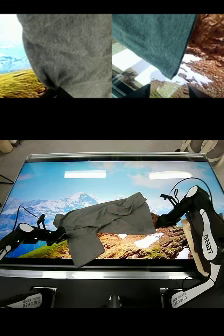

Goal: Fold the shirts.

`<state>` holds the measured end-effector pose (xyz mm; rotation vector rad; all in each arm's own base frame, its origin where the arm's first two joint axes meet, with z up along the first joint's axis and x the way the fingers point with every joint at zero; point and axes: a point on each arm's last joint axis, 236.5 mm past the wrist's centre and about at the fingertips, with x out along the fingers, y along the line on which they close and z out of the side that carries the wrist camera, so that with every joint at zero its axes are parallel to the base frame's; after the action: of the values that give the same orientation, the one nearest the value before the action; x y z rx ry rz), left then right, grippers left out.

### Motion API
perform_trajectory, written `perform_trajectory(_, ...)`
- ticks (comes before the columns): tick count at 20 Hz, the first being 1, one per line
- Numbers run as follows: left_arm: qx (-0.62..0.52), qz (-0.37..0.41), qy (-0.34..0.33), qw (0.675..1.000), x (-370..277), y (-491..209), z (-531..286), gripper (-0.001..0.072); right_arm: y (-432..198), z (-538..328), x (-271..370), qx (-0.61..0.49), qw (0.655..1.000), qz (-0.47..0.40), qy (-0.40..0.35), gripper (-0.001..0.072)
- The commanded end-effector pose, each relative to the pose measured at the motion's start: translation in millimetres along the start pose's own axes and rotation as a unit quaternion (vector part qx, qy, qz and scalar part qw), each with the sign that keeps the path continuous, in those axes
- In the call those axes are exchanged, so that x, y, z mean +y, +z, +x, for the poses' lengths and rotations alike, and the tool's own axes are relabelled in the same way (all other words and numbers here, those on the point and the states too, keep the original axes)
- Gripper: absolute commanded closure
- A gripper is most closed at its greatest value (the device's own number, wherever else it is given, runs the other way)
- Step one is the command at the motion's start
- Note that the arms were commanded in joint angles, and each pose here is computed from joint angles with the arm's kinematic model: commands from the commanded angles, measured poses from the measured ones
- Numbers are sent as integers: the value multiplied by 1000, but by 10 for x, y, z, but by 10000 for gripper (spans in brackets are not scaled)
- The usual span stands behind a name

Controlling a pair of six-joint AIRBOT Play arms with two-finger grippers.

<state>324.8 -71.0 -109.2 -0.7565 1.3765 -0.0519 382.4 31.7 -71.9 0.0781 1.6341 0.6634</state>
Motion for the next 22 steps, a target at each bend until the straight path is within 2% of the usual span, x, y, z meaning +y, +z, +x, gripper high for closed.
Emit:
perform_trajectory(1,-7,6,-5,1000,-42,30,-44,677,-28,268,12,7,1000,20,4,208)
perform_trajectory(6,-10,15,-6,1000,-56,37,-61,677,24,433,96,-11,998,46,35,227)
perform_trajectory(8,-9,15,-6,1000,-57,32,-61,677,81,441,41,-23,996,77,26,359)
perform_trajectory(13,-7,14,-7,1000,-63,20,-61,677,111,479,87,-21,996,84,23,373)
perform_trajectory(14,-7,14,-7,1000,-63,19,-61,677,127,508,101,-18,997,76,14,466)
perform_trajectory(15,-3,14,-8,1000,-66,6,-63,677,145,537,98,-16,997,69,1,635)
perform_trajectory(16,2,20,-10,1000,-82,-11,-77,677,163,548,92,-17,997,70,-7,696)
perform_trajectory(19,-30,70,-32,997,-337,204,-416,679,197,295,134,-31,999,19,-16,699)
perform_trajectory(22,-192,168,-75,964,-1119,770,-1572,679,495,-752,326,-144,984,-56,-85,699)
